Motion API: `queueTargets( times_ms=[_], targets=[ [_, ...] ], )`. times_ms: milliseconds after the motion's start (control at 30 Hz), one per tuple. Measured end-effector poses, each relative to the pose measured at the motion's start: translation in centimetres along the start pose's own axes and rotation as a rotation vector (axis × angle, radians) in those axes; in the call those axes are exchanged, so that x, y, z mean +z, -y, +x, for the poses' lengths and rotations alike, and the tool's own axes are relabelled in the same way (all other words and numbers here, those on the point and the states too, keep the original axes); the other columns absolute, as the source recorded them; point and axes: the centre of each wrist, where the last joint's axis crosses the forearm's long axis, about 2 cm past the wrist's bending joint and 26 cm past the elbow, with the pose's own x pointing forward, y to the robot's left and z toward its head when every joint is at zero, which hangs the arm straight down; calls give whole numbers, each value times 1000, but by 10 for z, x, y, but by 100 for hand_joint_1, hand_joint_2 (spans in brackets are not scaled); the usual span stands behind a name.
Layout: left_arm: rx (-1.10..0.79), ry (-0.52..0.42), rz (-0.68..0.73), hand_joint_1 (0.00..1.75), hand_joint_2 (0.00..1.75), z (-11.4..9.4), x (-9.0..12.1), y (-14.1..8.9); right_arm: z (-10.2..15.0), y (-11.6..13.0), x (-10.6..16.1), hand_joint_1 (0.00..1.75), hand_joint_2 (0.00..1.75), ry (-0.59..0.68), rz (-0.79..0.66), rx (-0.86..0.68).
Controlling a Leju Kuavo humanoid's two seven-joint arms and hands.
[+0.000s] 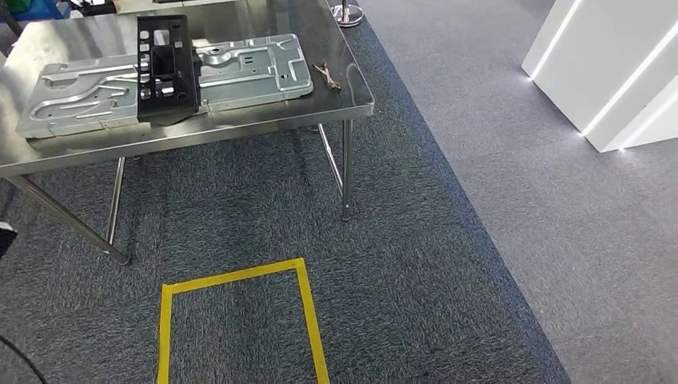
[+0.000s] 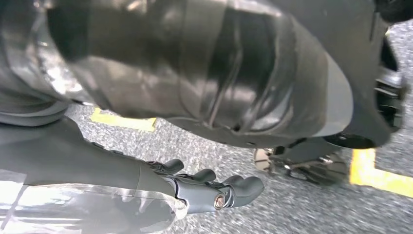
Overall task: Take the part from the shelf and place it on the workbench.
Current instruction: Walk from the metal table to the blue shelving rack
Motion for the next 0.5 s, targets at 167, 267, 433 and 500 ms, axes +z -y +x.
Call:
queueTargets(
  times_ms=[167, 267, 433, 500],
  targets=[
    [29, -80, -26, 0, 0, -21, 40, 15, 2, -3, -1, 0, 0, -14, 7, -9],
    [49, -141, -59, 0, 0, -29, 67, 31, 3, -5, -1, 0, 0, -27, 9, -16],
    [116, -286, -122, 0, 0, -37, 128, 68, 2, -3, -1, 0, 0, -15, 1, -36],
    [138, -348, -150, 0, 0, -36, 152, 83, 1, -3, -1, 0, 0, -11, -6, -44]
  ],
)
